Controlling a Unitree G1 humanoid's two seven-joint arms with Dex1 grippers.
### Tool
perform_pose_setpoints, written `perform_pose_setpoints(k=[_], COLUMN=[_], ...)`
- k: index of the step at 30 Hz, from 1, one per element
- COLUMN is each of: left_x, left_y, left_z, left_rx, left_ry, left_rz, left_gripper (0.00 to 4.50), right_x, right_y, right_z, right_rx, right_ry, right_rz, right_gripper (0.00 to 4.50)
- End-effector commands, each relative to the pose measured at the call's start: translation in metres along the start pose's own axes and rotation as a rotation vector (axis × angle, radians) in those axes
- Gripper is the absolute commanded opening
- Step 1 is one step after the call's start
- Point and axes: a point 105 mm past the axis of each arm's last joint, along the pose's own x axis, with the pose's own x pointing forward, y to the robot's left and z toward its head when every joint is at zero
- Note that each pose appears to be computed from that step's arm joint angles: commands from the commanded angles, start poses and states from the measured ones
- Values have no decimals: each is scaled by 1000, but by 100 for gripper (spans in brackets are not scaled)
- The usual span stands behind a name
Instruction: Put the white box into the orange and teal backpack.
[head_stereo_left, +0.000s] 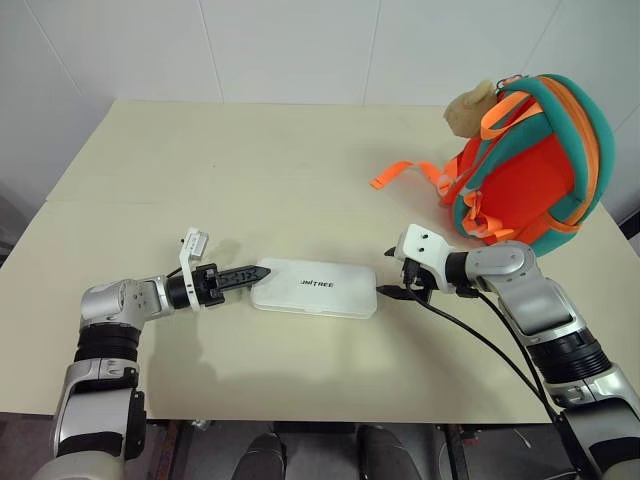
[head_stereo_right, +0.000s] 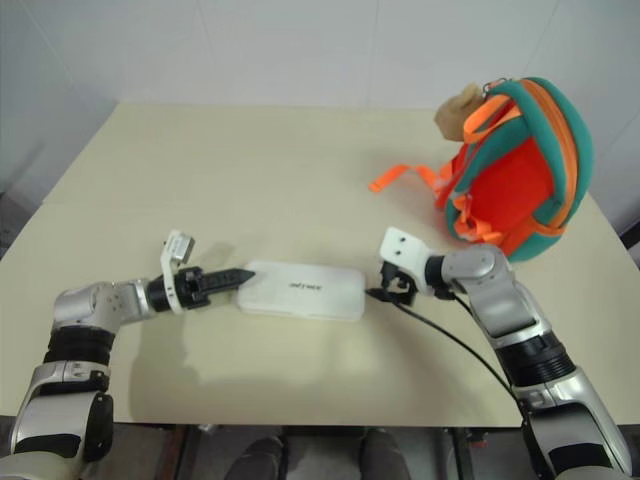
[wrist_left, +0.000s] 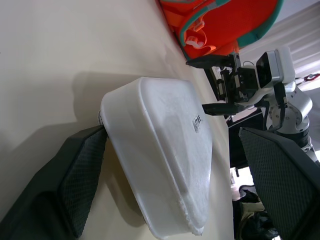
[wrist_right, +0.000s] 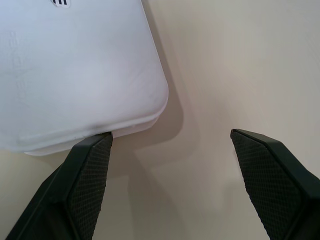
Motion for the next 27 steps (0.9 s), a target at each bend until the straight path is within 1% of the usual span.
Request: perform_pose_setpoints(k=[1,10,16,20,24,27], left_x=[10,23,30,34,39,43], left_y=[-2,-16,-25,-26,-25,-28], left_z=[-3,9,0,10,-8,-9], left_rx=[-14,-1,-17,-15,53,17], left_ry=[11,-54,-9,-63,42,52], left_rz=[-32,-124,-180,-186,-181,-201], left_gripper=[449,449,449,449,449,449], right_x=[-2,-3,-4,-6,-7,-7], right_y=[-1,0,-1,0,0,0], right_z=[18,17,16,15,14,14], right_rx=[-40,-40,-39,-39,-39,-40], right_ry=[-57,-54,-52,-52,-52,-54], right_rz=[2,1,-5,-9,-11,-13], right_gripper=[450,450,450,450,450,450])
